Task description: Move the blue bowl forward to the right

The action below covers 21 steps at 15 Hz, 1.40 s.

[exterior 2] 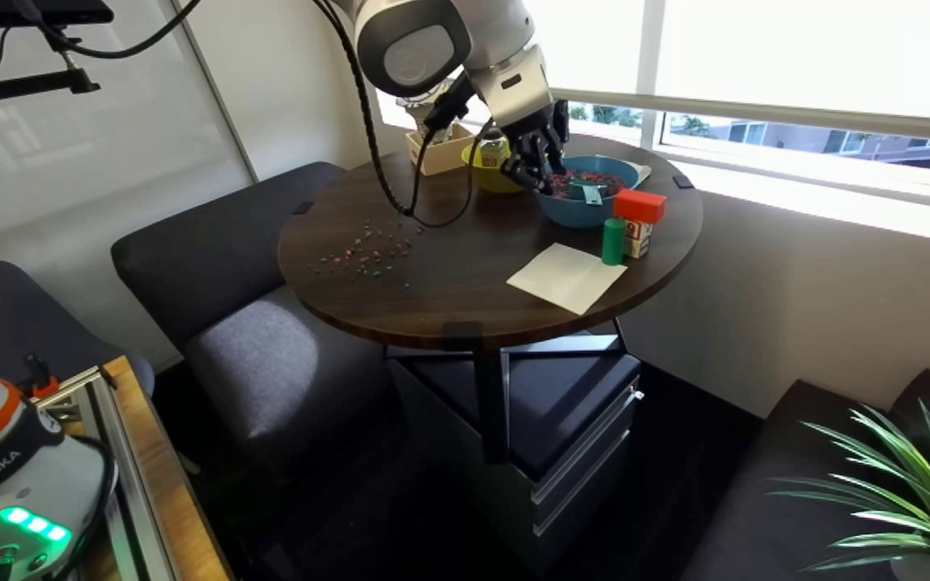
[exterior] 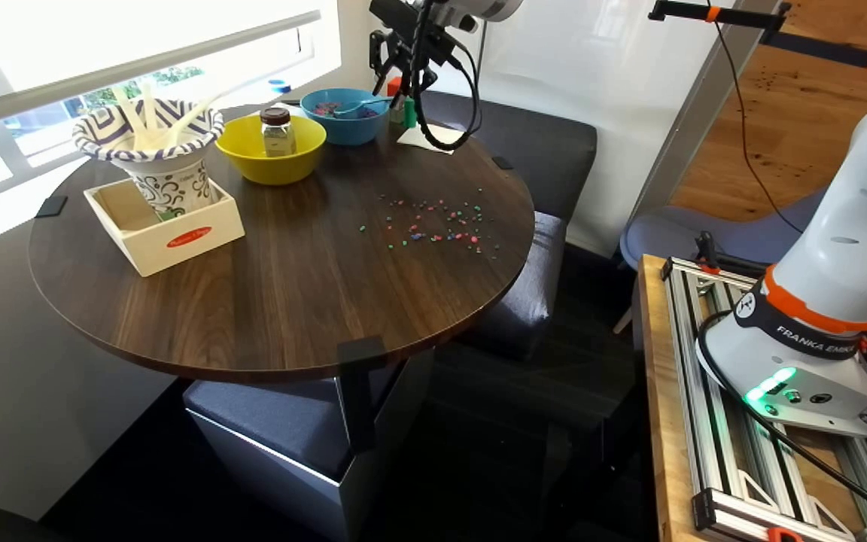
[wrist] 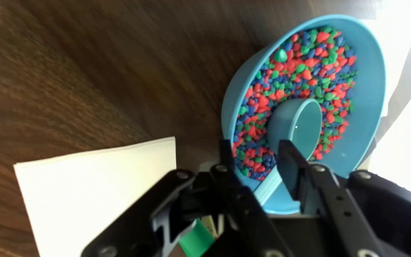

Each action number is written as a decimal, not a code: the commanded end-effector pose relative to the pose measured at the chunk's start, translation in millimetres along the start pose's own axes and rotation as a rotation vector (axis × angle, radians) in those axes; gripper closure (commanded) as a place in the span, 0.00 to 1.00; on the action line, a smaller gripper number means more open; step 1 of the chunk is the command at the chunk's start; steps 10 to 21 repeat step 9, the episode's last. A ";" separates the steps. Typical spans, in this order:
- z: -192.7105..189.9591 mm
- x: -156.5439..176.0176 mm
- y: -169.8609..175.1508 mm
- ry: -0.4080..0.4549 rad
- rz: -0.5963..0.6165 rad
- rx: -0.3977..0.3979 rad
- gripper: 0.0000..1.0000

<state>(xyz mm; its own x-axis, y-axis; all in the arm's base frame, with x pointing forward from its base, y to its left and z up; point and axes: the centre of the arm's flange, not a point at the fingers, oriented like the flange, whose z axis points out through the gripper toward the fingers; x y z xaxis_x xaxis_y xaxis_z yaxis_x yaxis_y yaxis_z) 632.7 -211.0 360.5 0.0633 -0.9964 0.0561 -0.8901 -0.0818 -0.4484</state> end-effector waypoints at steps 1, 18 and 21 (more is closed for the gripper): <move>-35.9 -2.7 7.5 -0.022 -0.062 -0.098 0.28; -95.9 -7.6 20.2 -0.061 -0.332 -0.213 0.00; -95.9 -7.6 20.2 -0.061 -0.332 -0.213 0.00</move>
